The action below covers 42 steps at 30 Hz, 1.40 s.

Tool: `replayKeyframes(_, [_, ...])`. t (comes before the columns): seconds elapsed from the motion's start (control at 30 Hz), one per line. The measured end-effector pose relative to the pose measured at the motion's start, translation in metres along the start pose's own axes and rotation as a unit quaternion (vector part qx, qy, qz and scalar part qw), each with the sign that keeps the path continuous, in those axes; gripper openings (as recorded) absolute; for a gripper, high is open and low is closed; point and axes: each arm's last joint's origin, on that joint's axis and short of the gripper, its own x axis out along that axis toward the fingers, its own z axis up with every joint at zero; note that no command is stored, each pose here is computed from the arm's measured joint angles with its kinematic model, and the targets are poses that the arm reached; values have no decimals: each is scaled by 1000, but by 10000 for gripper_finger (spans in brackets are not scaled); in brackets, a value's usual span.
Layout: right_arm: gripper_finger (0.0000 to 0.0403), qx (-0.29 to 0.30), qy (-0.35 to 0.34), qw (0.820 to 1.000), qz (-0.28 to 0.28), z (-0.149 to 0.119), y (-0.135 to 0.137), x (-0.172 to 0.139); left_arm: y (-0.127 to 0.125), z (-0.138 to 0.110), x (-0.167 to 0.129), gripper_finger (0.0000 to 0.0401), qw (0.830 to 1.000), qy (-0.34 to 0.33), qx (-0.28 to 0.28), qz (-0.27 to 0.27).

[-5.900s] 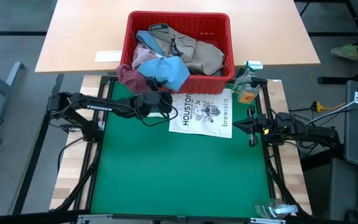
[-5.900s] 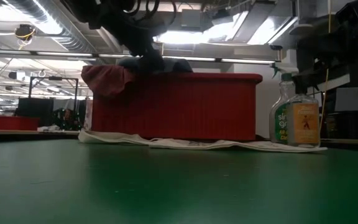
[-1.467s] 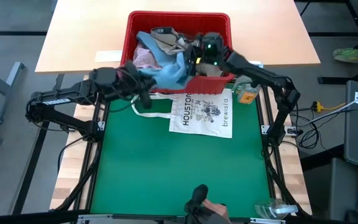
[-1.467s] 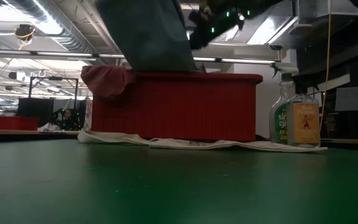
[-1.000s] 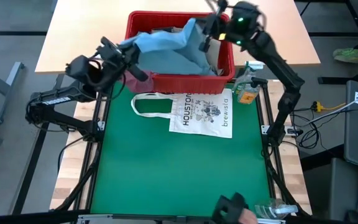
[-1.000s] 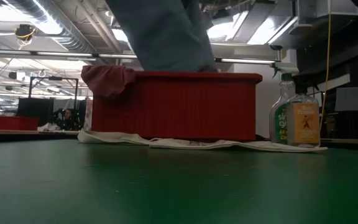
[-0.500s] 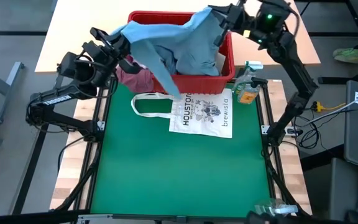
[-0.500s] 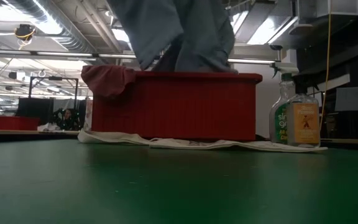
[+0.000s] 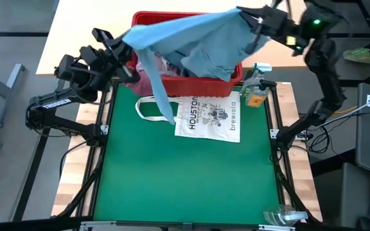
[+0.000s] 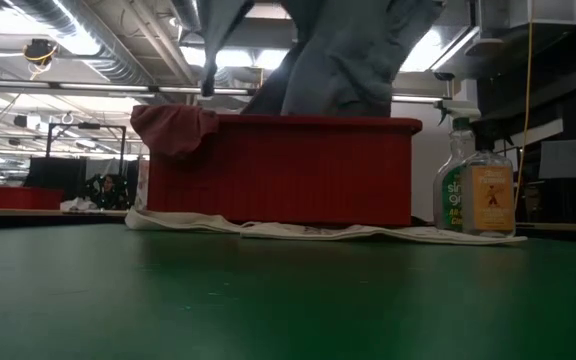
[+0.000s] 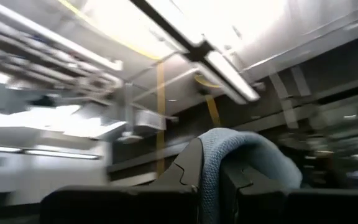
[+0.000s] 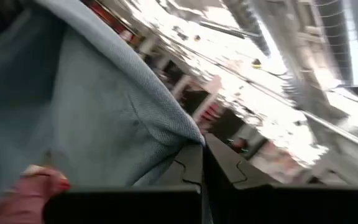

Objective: Fold Laundry from Bin
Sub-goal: Fold the blue pants from the red laundry basket

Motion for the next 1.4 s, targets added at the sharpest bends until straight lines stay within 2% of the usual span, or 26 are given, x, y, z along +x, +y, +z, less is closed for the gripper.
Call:
replayKeyframes(0.2, [1,43,-47,995,74,21,1,-39,-21,9,-10,9,997,32,-33,-65])
replayKeyframes(0.33, [1,81,-92,984,128,34,2,-61,-36,16,-16,9,993,29,-62,-100])
replayKeyframes(0.6, [1,153,-189,933,267,54,3,-89,-60,32,-28,9,981,19,-114,-159])
replayKeyframes(0.9, [1,201,-206,902,322,58,3,-91,-74,44,-37,9,970,11,-148,-193])
replayKeyframes(1.0, [0,205,-229,884,353,63,1,-94,-76,50,-40,9,966,2,-162,-203])
replayKeyframes(1.13, [1,214,-277,850,393,80,1,-106,-72,71,-43,9,955,-35,-196,-219])
replayKeyframes(1.3, [1,240,-282,819,438,87,8,-114,-88,70,-51,9,950,24,-192,-246])
replayKeyframes(1.4, [1,261,-265,805,462,85,14,-109,-94,66,-56,9,953,78,-175,-234])
